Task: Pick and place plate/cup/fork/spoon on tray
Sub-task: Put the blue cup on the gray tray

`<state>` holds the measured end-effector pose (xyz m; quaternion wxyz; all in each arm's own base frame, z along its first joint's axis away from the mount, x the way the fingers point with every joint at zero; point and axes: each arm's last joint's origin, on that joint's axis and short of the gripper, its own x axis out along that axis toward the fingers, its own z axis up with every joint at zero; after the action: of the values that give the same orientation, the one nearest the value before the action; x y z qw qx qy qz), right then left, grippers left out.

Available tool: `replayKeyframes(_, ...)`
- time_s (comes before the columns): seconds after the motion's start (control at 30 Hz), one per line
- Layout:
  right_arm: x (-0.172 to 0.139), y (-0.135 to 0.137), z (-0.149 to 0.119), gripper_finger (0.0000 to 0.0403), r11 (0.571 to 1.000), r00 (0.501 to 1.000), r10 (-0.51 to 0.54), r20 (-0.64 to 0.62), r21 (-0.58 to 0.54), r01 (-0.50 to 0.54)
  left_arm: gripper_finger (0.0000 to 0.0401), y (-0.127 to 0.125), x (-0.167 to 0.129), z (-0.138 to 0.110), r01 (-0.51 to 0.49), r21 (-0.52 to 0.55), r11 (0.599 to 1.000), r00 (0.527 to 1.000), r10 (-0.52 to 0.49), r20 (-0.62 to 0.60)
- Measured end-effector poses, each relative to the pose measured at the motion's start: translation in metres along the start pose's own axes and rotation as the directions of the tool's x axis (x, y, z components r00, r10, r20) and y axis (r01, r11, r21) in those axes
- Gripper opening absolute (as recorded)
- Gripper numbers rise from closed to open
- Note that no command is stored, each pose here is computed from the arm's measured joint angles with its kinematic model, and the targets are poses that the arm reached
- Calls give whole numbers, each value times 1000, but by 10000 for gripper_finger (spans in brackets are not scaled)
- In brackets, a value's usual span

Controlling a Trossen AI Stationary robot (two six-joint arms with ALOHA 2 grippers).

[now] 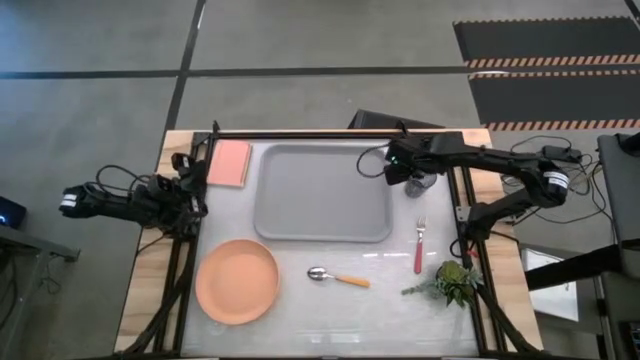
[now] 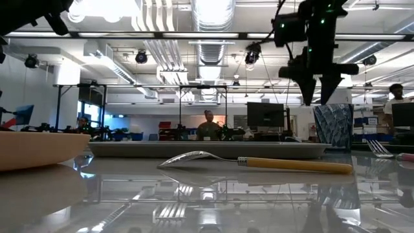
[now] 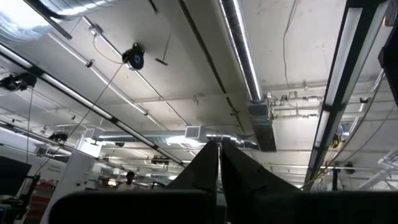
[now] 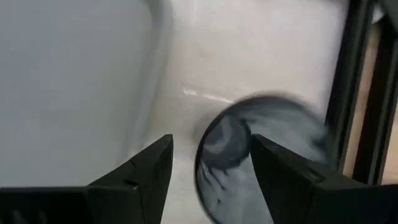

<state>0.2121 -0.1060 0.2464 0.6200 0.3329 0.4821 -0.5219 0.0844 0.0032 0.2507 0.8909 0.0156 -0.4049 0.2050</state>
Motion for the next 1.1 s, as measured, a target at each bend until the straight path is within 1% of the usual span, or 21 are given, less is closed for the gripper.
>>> replayKeyframes(0.17, 8, -2, -4, 186, 999, 999, -38, -15, -3, 38, 0, 1, 0, 2, -4, -3, 1000, 1000, 4, 12)
replayKeyframes(0.3, 12, -3, -8, 154, 999, 999, -41, -29, -2, 41, 0, 1, 0, 3, -6, -4, 1000, 1000, 6, 20)
replayKeyframes(0.4, 17, -4, -11, 120, 998, 998, -57, -37, -5, 57, 0, 1, 0, 3, -7, -6, 1000, 1000, 7, 24)
replayKeyframes(0.5, 19, -2, -12, 77, 999, 998, -32, -53, -5, 31, 0, 1, 0, 3, -7, -6, 1000, 1000, 7, 24)
replayKeyframes(0.6, 18, -1, -14, 26, 1000, 998, -25, -54, -17, 24, 0, 1, 0, 4, -8, -7, 1000, 1000, 8, 28)
replayKeyframes(0.63, 18, 0, -15, 18, 999, 998, -21, -52, -25, 20, 0, 1, 0, 4, -9, -8, 1000, 1000, 9, 29)
replayKeyframes(0.8, 12, 4, -17, 10, 998, 999, -9, -41, -66, 6, 0, 1, 1, 6, -12, -13, 1000, 999, 12, 40)
replayKeyframes(1.0, -19, 10, -6, 9, 994, 994, 33, 101, -111, -22, 0, 1, 2, 5, -8, -10, 1000, 1000, 9, 30)
replayKeyframes(1.1, -37, 15, 5, 9, 989, 983, 87, 160, -136, -65, 0, 1, 2, 5, -8, -15, 1000, 999, 9, 31)
